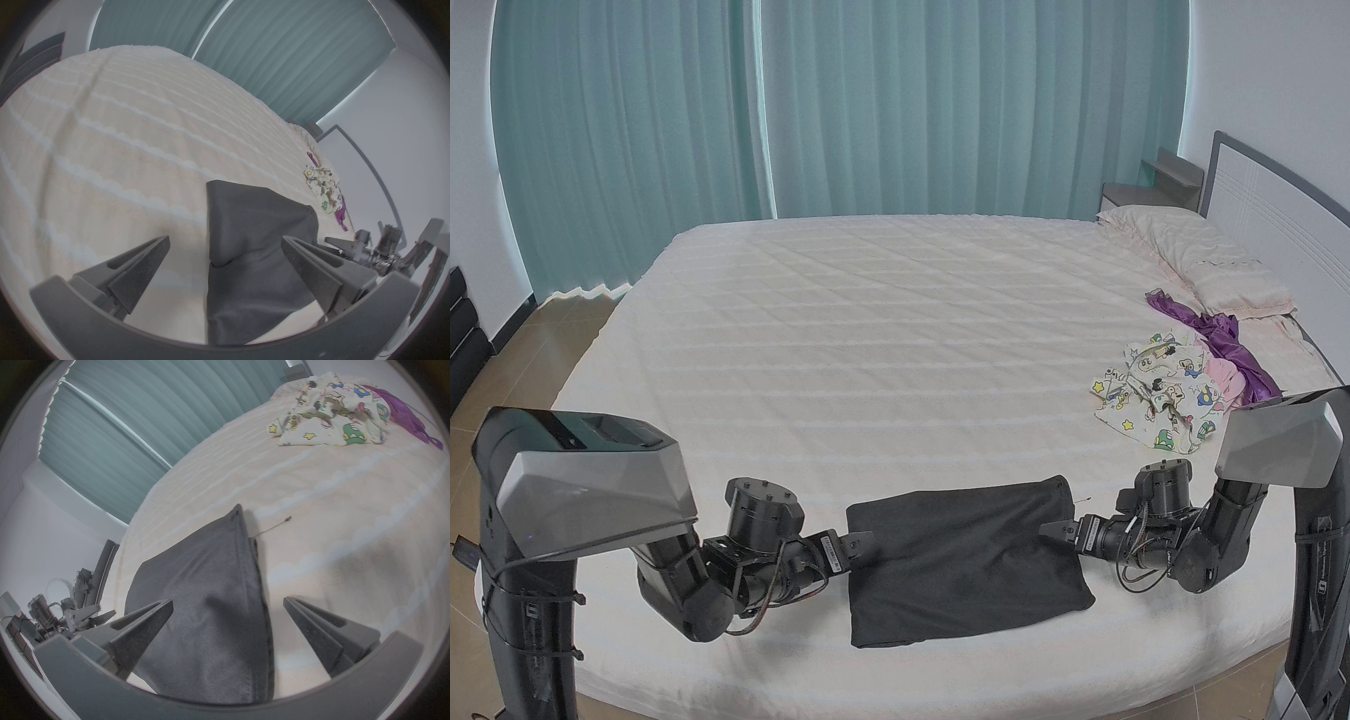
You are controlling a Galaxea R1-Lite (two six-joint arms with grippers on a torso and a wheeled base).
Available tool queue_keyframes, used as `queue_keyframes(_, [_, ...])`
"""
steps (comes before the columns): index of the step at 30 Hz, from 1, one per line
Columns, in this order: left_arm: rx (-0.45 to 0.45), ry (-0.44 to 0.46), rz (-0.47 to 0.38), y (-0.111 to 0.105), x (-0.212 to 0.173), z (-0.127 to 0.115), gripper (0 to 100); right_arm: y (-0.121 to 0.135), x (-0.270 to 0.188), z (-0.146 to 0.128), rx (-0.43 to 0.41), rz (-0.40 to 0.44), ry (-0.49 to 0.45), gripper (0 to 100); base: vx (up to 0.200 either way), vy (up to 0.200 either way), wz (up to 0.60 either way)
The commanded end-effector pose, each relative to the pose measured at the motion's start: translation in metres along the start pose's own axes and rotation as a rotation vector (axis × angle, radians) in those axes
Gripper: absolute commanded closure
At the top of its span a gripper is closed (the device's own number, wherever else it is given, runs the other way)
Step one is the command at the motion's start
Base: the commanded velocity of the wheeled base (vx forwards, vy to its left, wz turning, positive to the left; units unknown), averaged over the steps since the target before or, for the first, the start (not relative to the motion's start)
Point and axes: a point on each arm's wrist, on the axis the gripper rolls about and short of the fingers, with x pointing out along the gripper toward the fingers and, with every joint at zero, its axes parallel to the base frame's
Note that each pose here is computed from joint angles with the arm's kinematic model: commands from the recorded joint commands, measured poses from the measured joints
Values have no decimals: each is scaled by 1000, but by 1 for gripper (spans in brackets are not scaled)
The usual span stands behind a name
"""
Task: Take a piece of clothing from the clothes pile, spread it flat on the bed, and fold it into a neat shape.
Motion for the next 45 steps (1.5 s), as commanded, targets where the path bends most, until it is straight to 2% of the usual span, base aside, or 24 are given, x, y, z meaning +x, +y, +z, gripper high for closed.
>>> queue_keyframes(1, [76,26,34,0,36,-22,0,-5,10,-21,-29,14,30,0,0,0,0])
queue_keyframes(4, [81,14,25,-4,42,-20,0,-5,12,-24,-50,41,-7,0,0,0,0])
queue_keyframes(12, [95,15,49,-13,52,-17,0,-1,15,-31,-66,54,3,0,0,0,0])
queue_keyframes(21, [83,-2,28,-19,67,-16,0,1,16,-30,-64,65,-2,0,0,0,0])
queue_keyframes(28, [77,0,21,-21,67,-17,0,1,12,-24,-65,64,-25,0,0,0,0])
queue_keyframes(32, [75,-2,19,-21,67,-17,0,-9,7,-15,-43,38,-51,0,0,0,0])
queue_keyframes(38, [62,-5,15,-22,67,-17,0,-15,11,-17,-34,25,-44,0,0,0,0])
queue_keyframes(45, [61,-6,14,-22,67,-17,0,-3,25,-23,-67,53,-38,0,0,0,0])
